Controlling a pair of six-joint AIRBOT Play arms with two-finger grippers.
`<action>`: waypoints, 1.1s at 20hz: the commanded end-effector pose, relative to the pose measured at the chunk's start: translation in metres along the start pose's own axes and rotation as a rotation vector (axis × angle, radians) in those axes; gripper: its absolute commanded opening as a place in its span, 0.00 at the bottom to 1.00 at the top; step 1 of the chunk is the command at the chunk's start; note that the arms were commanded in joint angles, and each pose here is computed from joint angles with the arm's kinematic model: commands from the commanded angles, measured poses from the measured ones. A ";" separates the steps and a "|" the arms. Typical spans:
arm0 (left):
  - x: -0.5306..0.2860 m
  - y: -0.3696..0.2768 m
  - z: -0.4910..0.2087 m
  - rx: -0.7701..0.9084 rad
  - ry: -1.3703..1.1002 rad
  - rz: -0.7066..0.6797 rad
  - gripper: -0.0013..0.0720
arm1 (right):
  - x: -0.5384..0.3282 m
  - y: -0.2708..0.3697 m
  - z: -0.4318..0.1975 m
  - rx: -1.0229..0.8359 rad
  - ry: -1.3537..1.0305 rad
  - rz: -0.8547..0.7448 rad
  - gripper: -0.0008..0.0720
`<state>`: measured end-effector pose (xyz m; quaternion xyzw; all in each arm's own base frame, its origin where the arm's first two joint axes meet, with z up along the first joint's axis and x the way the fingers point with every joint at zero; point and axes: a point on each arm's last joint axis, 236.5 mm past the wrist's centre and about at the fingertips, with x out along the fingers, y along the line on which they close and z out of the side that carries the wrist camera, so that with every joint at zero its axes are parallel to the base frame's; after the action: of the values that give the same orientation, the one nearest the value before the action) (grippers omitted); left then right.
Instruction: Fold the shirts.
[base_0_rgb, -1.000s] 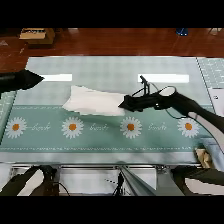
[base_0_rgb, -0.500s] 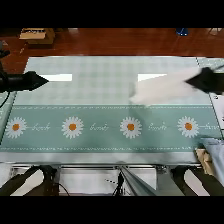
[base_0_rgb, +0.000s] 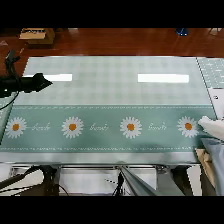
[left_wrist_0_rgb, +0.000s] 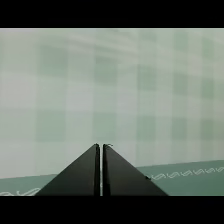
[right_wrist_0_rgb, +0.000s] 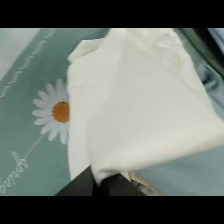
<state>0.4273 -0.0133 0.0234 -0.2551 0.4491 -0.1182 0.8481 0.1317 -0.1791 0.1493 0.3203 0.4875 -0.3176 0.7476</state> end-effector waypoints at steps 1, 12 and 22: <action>0.020 0.025 0.005 -0.038 -0.018 0.045 0.10 | -0.012 -0.060 -0.023 0.130 0.061 -0.198 0.04; 0.008 0.074 0.034 -0.031 -0.135 0.143 0.10 | -0.075 -0.174 -0.060 0.243 0.158 -0.776 0.05; -0.004 0.058 0.043 0.076 -0.109 0.100 0.70 | -0.029 -0.110 0.027 -0.014 -0.136 -0.431 0.61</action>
<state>0.4582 0.0613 0.0016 -0.2278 0.4072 -0.0450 0.8833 -0.0262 -0.2453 0.1675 0.1945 0.5603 -0.5709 0.5677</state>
